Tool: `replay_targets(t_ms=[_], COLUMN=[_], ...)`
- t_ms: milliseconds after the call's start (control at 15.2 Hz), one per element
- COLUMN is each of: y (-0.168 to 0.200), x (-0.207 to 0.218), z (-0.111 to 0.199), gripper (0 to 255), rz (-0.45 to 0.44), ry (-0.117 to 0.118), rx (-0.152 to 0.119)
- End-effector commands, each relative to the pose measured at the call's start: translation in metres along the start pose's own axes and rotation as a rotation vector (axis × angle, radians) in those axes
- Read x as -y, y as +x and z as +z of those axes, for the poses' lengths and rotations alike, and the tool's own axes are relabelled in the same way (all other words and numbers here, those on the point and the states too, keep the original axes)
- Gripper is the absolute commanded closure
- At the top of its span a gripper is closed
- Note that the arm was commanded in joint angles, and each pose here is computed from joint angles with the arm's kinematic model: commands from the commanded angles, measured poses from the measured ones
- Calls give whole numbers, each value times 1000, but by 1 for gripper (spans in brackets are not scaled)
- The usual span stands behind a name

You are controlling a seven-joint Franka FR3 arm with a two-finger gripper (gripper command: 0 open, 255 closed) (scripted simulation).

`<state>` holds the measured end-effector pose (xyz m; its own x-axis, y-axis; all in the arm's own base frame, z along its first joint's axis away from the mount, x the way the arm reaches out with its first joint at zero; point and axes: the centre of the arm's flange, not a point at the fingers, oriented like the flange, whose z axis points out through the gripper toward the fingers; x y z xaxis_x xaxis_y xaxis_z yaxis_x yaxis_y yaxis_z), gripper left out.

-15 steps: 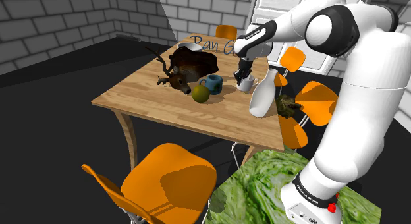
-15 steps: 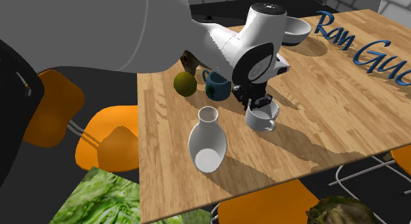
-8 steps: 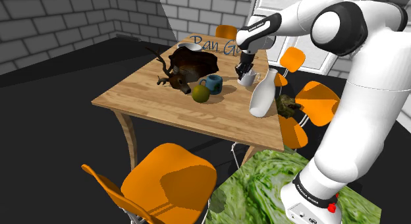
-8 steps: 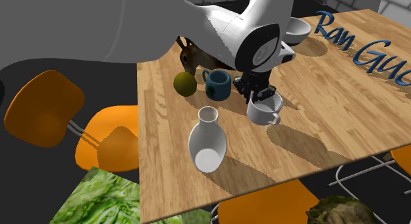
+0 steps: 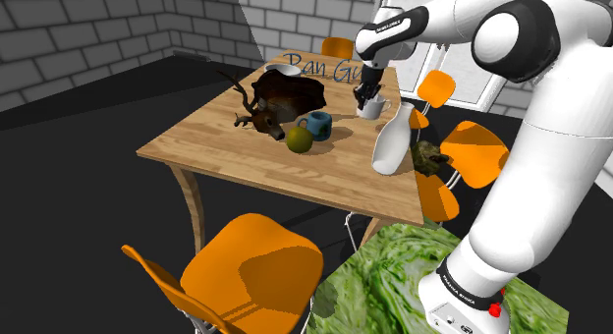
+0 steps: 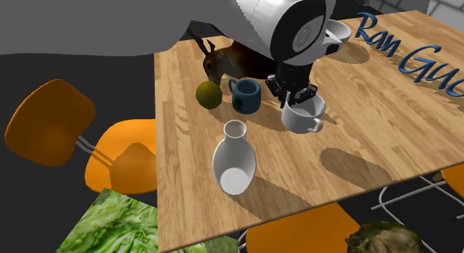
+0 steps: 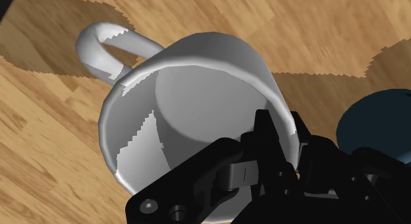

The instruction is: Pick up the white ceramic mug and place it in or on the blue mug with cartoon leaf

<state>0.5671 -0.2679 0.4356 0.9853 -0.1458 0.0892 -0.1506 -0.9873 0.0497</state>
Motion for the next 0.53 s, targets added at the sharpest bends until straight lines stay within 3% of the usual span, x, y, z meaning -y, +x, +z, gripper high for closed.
replay_targets(t_ms=[0,462], y=[1,5], x=[0,-2], z=[-11,-47], gripper=[255,255], rz=[0,0], ry=[0,0], rx=[0,0])
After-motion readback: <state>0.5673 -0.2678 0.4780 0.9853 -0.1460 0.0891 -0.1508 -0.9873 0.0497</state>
